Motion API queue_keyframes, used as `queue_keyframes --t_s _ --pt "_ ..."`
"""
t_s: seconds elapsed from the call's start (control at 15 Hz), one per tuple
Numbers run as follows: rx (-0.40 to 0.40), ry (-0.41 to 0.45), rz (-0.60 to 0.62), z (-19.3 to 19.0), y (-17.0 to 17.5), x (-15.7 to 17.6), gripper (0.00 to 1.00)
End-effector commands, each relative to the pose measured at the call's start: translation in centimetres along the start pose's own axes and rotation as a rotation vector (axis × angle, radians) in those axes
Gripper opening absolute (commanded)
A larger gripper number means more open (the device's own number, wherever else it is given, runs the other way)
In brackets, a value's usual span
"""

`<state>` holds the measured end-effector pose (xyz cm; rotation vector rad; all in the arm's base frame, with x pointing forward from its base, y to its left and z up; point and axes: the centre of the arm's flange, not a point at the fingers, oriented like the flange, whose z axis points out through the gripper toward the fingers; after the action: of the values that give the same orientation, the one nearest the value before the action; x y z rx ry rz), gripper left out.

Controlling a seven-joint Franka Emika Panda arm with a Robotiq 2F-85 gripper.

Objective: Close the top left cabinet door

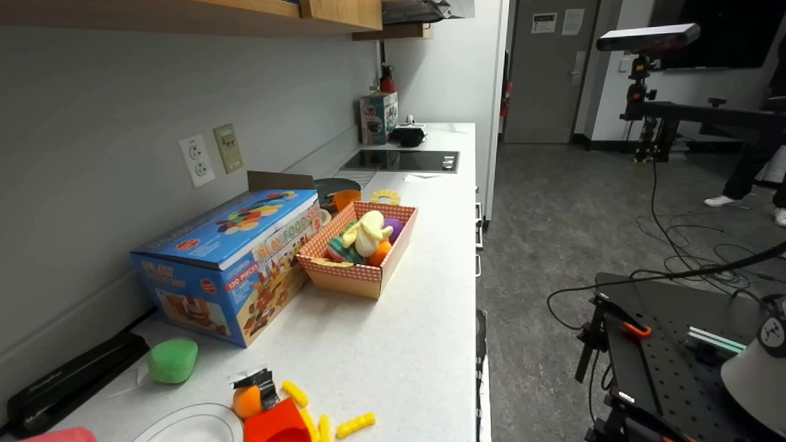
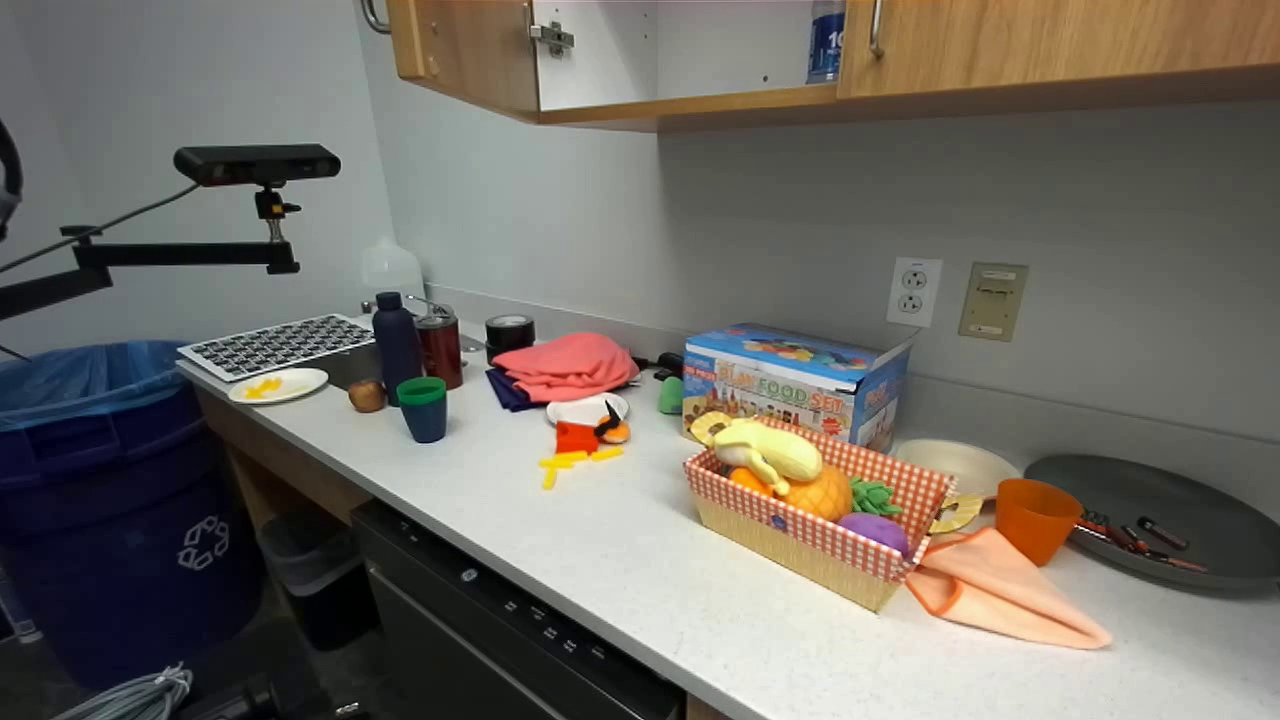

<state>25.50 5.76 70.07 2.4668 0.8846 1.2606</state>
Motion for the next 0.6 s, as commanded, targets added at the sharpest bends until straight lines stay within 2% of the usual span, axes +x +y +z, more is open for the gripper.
queue_keyframes --t_s 0.0,0.53 --pt "-0.063 -0.013 -0.026 1.8 1.2 0.8 1.0" --pt "-0.138 -0.047 -0.108 1.7 2.4 0.6 1.0"
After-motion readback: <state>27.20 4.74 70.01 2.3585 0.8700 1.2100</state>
